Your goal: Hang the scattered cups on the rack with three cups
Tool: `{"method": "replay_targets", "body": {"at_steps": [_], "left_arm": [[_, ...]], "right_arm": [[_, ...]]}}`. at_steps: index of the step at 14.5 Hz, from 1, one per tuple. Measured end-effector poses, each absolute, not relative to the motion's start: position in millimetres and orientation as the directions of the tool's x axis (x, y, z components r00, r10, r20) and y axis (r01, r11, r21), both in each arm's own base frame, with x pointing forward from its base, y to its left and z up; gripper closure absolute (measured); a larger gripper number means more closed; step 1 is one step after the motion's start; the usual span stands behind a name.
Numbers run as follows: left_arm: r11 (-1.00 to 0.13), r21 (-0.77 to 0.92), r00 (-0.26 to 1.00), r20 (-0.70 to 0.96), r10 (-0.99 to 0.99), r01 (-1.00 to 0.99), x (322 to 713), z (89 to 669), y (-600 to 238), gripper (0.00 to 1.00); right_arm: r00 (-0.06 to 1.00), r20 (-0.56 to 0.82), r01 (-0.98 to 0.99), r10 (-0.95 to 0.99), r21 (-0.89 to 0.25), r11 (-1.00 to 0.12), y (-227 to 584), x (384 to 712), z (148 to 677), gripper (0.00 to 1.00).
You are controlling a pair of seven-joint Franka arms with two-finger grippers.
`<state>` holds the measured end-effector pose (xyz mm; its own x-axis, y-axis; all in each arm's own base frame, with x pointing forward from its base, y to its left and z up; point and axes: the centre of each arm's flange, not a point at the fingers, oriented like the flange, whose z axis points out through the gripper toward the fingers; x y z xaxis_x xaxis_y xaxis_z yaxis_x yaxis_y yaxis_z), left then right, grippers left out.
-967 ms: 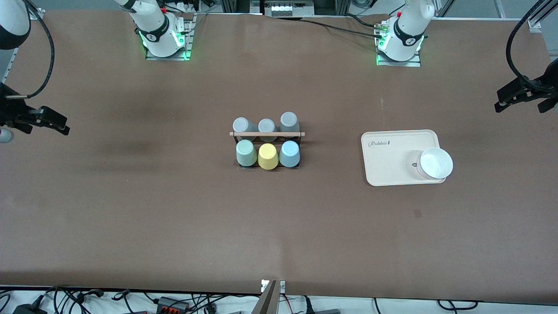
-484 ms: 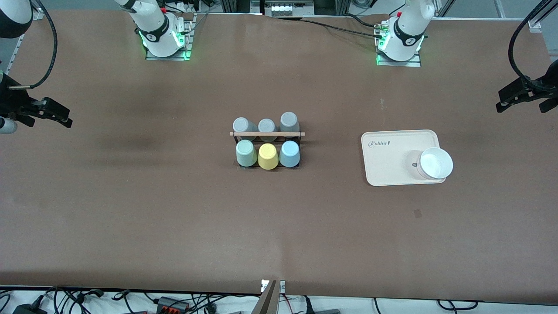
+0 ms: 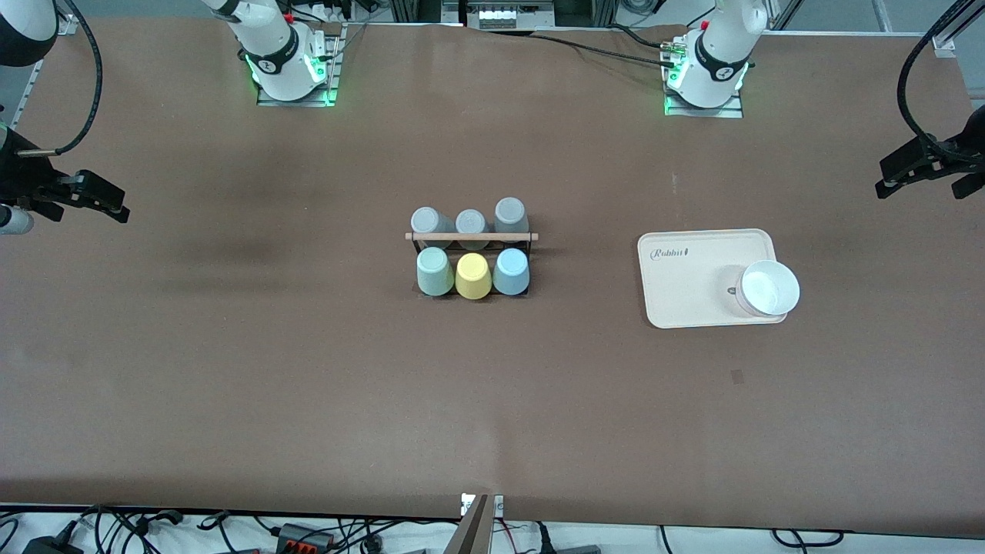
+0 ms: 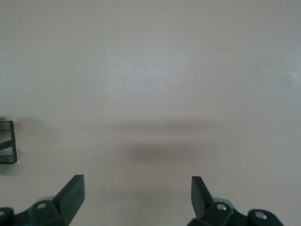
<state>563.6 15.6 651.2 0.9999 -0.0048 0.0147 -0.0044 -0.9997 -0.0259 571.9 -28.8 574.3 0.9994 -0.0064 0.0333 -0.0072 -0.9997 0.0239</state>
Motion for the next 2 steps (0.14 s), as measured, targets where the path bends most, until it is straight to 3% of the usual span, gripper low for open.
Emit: {"method": "replay_targets", "body": {"at_steps": [2], "left_arm": [[-1.000,-0.026,1.000,0.015,-0.005,-0.004,563.6,651.2,15.5,0.00]], "right_arm": [[0.999,0.035,-0.007,-0.006,0.024,-1.000,-28.8,571.3,575.5,0.00]]}}
